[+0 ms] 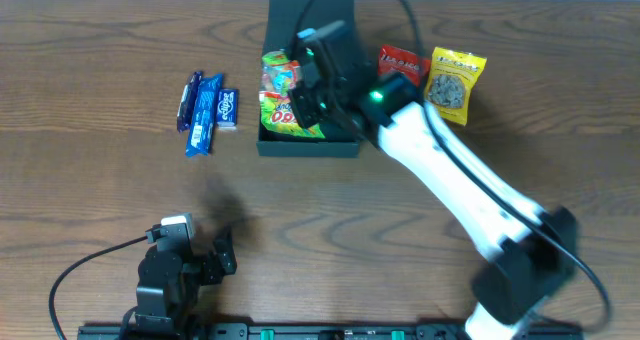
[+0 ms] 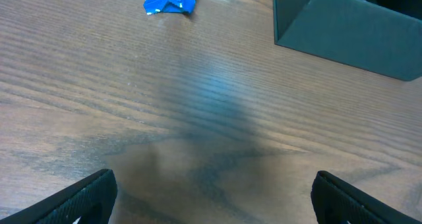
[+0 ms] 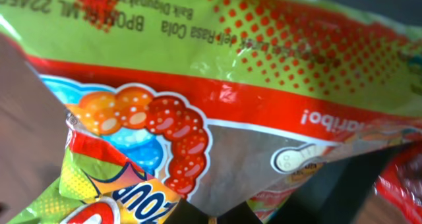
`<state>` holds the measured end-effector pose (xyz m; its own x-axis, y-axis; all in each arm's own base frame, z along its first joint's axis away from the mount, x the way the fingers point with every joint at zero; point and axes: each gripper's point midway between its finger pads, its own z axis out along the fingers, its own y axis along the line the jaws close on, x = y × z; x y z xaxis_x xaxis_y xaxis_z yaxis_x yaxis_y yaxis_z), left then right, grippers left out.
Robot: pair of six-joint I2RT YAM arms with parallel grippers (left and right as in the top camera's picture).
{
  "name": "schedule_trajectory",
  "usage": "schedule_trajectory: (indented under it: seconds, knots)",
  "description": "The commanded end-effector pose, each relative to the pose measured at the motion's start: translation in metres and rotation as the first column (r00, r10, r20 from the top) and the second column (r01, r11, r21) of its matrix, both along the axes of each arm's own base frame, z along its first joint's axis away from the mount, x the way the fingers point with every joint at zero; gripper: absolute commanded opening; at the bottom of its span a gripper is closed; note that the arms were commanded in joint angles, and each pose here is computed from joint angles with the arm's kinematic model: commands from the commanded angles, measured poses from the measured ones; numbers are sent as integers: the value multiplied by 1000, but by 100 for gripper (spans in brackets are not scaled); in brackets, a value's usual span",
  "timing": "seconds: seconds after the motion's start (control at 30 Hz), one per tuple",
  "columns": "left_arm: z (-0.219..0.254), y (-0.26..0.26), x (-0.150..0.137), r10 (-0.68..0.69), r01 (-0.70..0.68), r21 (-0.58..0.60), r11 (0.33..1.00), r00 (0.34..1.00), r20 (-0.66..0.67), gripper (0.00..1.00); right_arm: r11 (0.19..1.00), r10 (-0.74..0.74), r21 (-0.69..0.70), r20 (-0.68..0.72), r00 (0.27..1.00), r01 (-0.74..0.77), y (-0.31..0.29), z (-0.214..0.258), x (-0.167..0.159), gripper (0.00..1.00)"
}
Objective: Pack container
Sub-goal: 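Carry the Haribo bag with the right gripper into the black box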
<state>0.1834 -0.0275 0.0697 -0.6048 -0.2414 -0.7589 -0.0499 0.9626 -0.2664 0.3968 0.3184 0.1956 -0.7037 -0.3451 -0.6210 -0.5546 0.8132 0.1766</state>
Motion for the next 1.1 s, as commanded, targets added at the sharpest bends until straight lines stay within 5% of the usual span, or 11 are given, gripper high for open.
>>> schedule_trajectory:
  seconds: [0.0,0.33,0.43,0.6,0.77,0.9,1.07]
  knots:
    - [-7,1,-2,4,-4,2,1000,1000,-18,95,996,40,-86,39,998,-37,8,-12,18,1]
    - [-7,1,-2,4,-4,2,1000,1000,-18,95,980,-21,-197,-55,998,10,4,-71,31,1]
    - [-7,1,-2,4,-4,2,1000,1000,-18,95,981,-21,-192,-48,999,11,5,-68,32,97]
    - [-7,1,-2,4,-4,2,1000,1000,-18,95,986,-30,-162,-10,1000,28,2,-36,37,99]
    - [-7,1,-2,4,-4,2,1000,1000,-18,95,986,-71,-155,-23,997,66,-13,-33,44,70]
    - [-7,1,-2,4,-4,2,1000,1000,-18,95,977,-176,-140,-91,980,163,-39,-27,42,80]
    - [-7,1,-2,4,-4,3,1000,1000,-18,95,960,-270,-119,-134,953,255,-93,-16,57,81]
